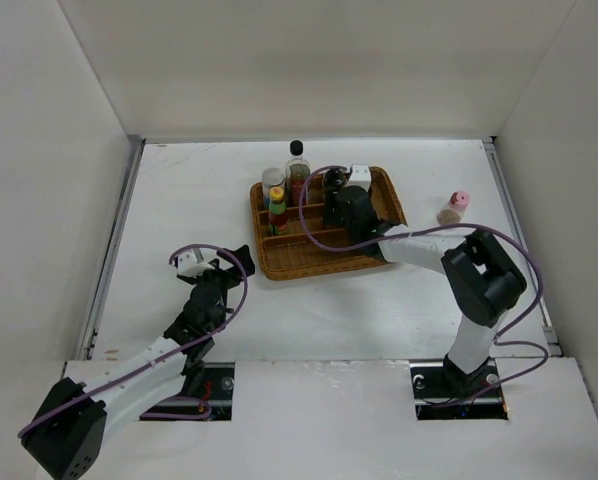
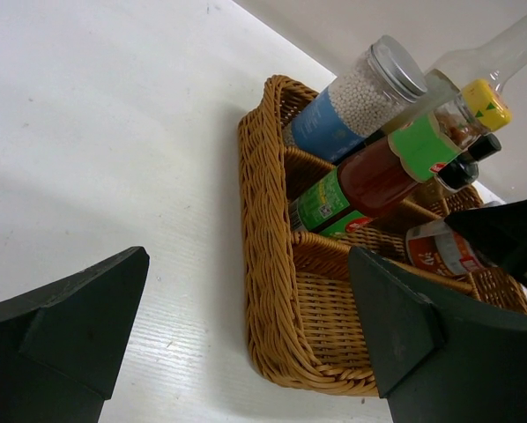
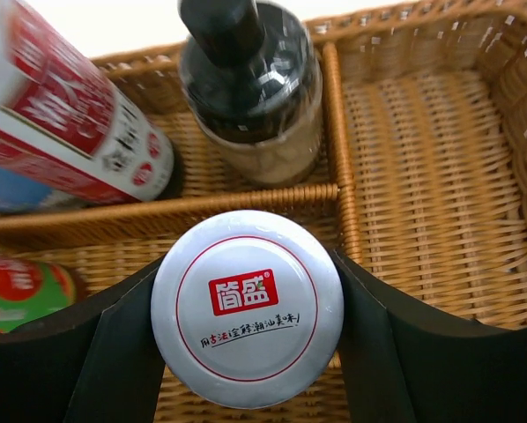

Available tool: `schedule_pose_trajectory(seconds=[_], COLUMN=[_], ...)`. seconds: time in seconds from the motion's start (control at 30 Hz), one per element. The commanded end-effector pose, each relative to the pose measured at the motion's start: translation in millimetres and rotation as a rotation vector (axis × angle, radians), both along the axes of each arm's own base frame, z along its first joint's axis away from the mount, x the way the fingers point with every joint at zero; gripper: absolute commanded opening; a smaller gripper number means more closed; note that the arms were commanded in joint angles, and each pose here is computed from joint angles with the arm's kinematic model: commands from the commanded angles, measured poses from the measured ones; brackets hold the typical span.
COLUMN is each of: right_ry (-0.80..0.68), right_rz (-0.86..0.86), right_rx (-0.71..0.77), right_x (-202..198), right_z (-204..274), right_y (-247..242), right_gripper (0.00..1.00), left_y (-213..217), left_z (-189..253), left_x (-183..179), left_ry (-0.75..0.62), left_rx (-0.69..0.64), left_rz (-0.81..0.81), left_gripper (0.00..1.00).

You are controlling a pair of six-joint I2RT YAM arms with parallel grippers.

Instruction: Organize the condiment bottles

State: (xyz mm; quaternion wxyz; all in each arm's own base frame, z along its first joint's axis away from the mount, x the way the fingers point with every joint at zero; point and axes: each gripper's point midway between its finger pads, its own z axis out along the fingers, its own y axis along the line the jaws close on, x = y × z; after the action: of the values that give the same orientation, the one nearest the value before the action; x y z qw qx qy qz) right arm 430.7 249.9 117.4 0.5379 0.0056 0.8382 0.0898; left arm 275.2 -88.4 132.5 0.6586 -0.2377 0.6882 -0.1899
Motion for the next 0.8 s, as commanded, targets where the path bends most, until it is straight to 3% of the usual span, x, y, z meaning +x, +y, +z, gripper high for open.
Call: schedule_pose_trajectory(seconds=[0.0, 0.07, 0.23, 0.43, 0.6, 0.77], right_ry=[-0.105, -0.092, -0.095, -0.191, -0.24, -0.224], right_rz=[-0.027, -0.028, -0.028, -0.027, -0.239, -0.631], right_rx=[0.072, 0.054, 0.048, 0.109, 0.126, 0.01], right_x=[18, 18, 16, -3, -1, -2], right_z=[29, 22, 24, 85, 106, 99], right_y=[11, 11, 8, -18, -122, -255], right_gripper=[0.63, 0.67, 0.86, 0.95, 0.96, 1.0], left_y=[2, 2, 2, 2, 2, 1], left_z=[-9, -9, -10, -9, -10, -10], left_x=[-3, -3, -3, -2, -3, -3], left_ry=[0.003, 0.001, 0.002, 0.004, 0.005, 0.003], left_rx=[-0.001, -0.004, -0.002, -0.001, -0.002, -0.005], left_rz=[-0.005, -0.008, -0.008, -0.006, -0.006, -0.012], left_gripper=[1.0, 1.0, 1.0, 1.0, 1.0, 1.0])
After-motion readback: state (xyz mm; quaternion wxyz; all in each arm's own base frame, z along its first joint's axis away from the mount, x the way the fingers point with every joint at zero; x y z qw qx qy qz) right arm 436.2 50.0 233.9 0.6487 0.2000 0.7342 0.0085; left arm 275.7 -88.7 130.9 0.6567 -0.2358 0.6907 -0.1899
